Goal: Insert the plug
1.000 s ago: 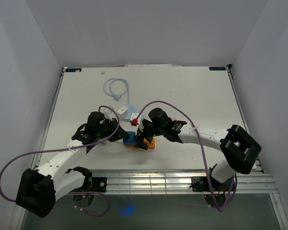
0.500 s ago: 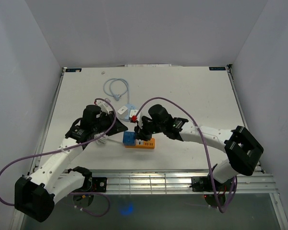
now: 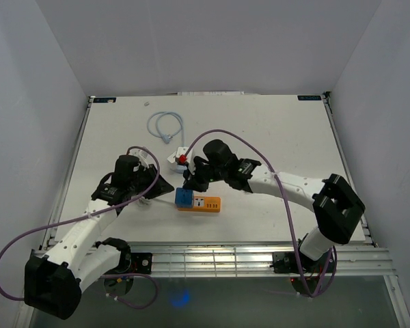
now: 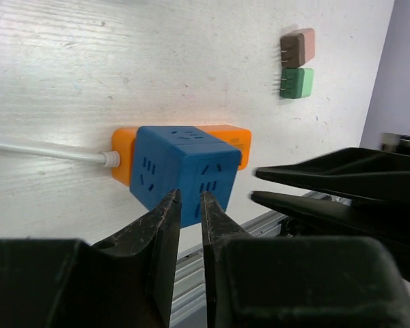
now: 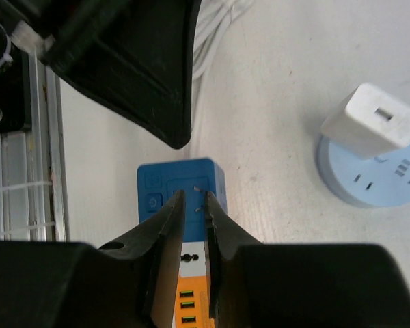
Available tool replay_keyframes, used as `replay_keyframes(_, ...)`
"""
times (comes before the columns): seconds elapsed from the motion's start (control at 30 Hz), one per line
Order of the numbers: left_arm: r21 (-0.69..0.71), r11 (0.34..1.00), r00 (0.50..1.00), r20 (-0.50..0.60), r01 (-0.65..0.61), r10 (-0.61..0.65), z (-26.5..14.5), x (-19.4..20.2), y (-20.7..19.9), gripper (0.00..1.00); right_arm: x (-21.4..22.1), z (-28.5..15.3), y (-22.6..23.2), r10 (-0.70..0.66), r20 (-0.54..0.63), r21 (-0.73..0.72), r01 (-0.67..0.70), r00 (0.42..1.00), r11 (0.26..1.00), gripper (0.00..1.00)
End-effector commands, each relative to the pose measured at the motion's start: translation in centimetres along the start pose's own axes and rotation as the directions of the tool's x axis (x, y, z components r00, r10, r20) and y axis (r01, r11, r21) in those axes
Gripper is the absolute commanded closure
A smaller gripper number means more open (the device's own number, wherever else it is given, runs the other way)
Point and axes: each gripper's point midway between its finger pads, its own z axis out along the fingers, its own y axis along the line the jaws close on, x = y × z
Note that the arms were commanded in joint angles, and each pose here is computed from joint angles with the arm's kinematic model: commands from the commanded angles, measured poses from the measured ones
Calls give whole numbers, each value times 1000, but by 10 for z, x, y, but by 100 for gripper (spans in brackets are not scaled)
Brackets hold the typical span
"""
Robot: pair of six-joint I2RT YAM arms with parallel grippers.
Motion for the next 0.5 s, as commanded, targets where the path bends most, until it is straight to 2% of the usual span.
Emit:
replay_keyframes(0.0,0,999,999,21,36,-36,-3,-3,10,71,-78,-28,-6,-67,136,39,62,988,997,77)
replay_keyframes(0.1,-1,997,997,26,75,-75,-2,-1,22,72,-94,-38,-4,-80,164,44,74,983,996,77)
replay_keyframes(0.17,0,996,996,28,85,-85,-2,1,26,73,-82,-34,-2,-74,151,37,69,986,997,77)
replay_keyframes(0.3,-15,996,996,30,88,-87,-2,0,30,73,-13,-11,7,24,36,-18,-24,999,1000,80)
replay_keyframes(0.37,-21,996,996,24,84,-83,-1,1,32,73,29,5,8,84,-19,-5,-84,996,996,82)
replay_keyframes(0.47,-32,995,996,14,93,-93,3,5,38,73,60,17,-1,143,-73,53,-139,987,989,85)
